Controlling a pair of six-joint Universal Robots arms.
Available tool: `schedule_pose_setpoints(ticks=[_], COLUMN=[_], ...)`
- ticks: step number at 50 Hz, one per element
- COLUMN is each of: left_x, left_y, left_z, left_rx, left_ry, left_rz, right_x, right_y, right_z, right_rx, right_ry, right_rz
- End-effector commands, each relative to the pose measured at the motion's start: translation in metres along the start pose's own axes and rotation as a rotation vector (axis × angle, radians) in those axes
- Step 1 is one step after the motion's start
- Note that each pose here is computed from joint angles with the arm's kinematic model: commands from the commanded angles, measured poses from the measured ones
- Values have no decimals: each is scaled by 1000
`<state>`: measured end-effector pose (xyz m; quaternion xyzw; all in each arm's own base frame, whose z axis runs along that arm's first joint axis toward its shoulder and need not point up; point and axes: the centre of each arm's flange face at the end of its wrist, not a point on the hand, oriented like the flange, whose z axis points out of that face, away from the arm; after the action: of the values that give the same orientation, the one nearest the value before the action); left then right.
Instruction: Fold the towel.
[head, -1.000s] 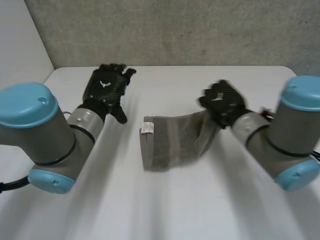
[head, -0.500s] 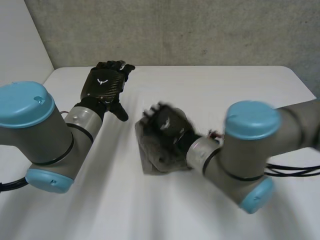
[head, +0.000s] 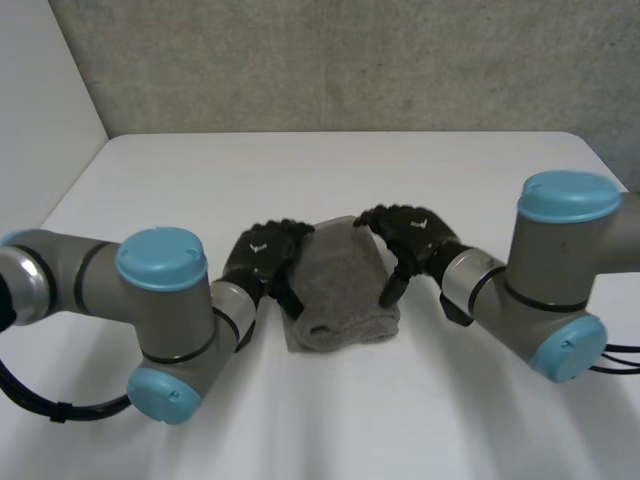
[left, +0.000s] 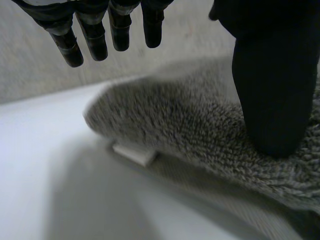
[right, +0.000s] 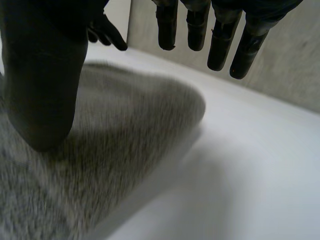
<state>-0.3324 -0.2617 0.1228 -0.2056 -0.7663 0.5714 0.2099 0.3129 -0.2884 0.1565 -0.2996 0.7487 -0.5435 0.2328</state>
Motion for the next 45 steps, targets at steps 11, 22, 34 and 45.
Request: schedule_pose_setpoints(ticks=[11,22,34,45], left_x=[-1,-23,-42,-42], left_y=[-83,-197,-214,-209], left_z=[-27,-98,-120,-117], left_rx=[179,431,374,333], left_ry=[-95,-188,-254,-251], left_rz=[130,110,101,99], right_x=[8,5,8,18], right_y=[-68,-161,-172,-171], right_z=[-29,-103,-121,-119], right_rx=[137,392,345,336], right_ry=[171,331,409,439], right_rz=[-154,-182,-150,-143])
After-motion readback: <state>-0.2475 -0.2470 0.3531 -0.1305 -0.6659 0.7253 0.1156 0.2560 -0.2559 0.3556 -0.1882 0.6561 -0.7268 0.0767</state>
